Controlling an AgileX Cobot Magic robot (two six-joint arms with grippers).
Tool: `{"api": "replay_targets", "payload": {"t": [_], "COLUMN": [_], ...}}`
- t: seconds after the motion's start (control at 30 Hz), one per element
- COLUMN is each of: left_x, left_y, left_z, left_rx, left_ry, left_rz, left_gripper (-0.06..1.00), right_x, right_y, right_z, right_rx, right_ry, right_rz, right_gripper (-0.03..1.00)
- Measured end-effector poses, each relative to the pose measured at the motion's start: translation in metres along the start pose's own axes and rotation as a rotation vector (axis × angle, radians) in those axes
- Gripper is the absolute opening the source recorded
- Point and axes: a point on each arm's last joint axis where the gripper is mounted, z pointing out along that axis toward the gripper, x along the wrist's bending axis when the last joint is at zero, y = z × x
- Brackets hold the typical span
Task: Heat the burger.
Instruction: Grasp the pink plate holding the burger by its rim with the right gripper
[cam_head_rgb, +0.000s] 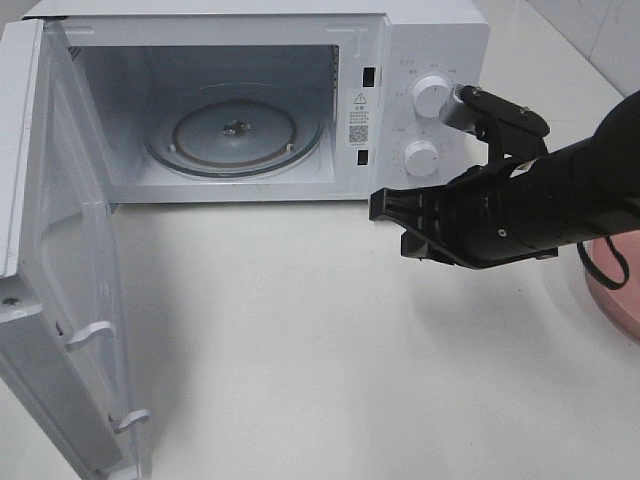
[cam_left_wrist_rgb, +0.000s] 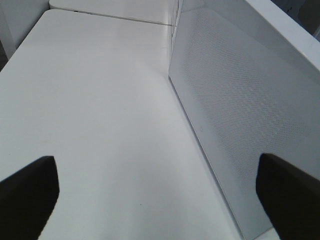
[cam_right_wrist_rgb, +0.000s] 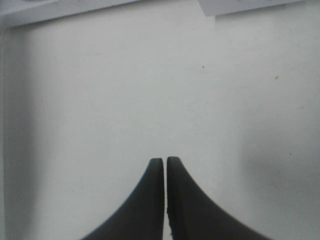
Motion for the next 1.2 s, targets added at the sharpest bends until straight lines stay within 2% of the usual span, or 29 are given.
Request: {"api": "replay_targets", "payload": {"t": [0.1, 0.17, 0.23, 0.27, 0.37, 0.43, 0.6, 0.73, 0.87, 0.97, 1.0, 1.07, 1.13, 1.17, 1.2], "left_x": [0.000, 0.000, 0.000, 0.000, 0.000, 0.000, 0.000, 0.000, 0.000, 0.000, 0.000, 0.000, 0.000, 0.000, 0.000], "left_y": [0.000, 0.000, 0.000, 0.000, 0.000, 0.000, 0.000, 0.000, 0.000, 0.000, 0.000, 0.000, 0.000, 0.000, 0.000], "left_z": [0.000, 0.000, 0.000, 0.000, 0.000, 0.000, 0.000, 0.000, 0.000, 0.000, 0.000, 0.000, 0.000, 0.000, 0.000], "left_rx": [0.000, 0.000, 0.000, 0.000, 0.000, 0.000, 0.000, 0.000, 0.000, 0.000, 0.000, 0.000, 0.000, 0.000, 0.000], "left_ry": [0.000, 0.000, 0.000, 0.000, 0.000, 0.000, 0.000, 0.000, 0.000, 0.000, 0.000, 0.000, 0.000, 0.000, 0.000], "left_rz": [0.000, 0.000, 0.000, 0.000, 0.000, 0.000, 0.000, 0.000, 0.000, 0.000, 0.000, 0.000, 0.000, 0.000, 0.000], "left_gripper": [0.99, 0.99, 0.99, 0.99, 0.99, 0.99, 0.99, 0.99, 0.99, 0.99, 0.99, 0.99, 0.99, 0.99, 0.99], "right_x": [-0.001, -0.008, -0.009, -0.011, -0.012, -0.012, -0.013, -0.015, -0.017, -0.019, -0.019, -0.020, -0.021, -0.021, -0.023], "right_y": [-0.001, -0.003, -0.004, -0.006, -0.008, -0.010, -0.012, -0.011, -0.010, -0.008, -0.007, -0.006, -0.005, -0.005, -0.004], "right_z": [-0.003, -0.014, -0.017, -0.023, -0.026, -0.039, -0.051, -0.057, -0.063, -0.072, -0.077, -0.079, -0.084, -0.084, -0.086], "right_rx": [0.019, 0.095, 0.116, 0.175, 0.205, 0.299, 0.390, 0.432, 0.429, 0.399, 0.377, 0.368, 0.346, 0.346, 0.338], "right_ry": [0.002, -0.004, -0.007, -0.012, -0.015, -0.035, -0.063, -0.105, -0.138, -0.170, -0.185, -0.192, -0.215, -0.215, -0.231], "right_rz": [-0.018, -0.102, -0.117, -0.157, -0.183, -0.287, -0.356, -0.365, -0.361, -0.377, -0.391, -0.400, -0.431, -0.431, -0.452], "right_gripper": [0.05, 0.05, 0.05, 0.05, 0.05, 0.06, 0.07, 0.09, 0.12, 0.17, 0.25, 0.29, 0.47, 0.47, 0.62]}}
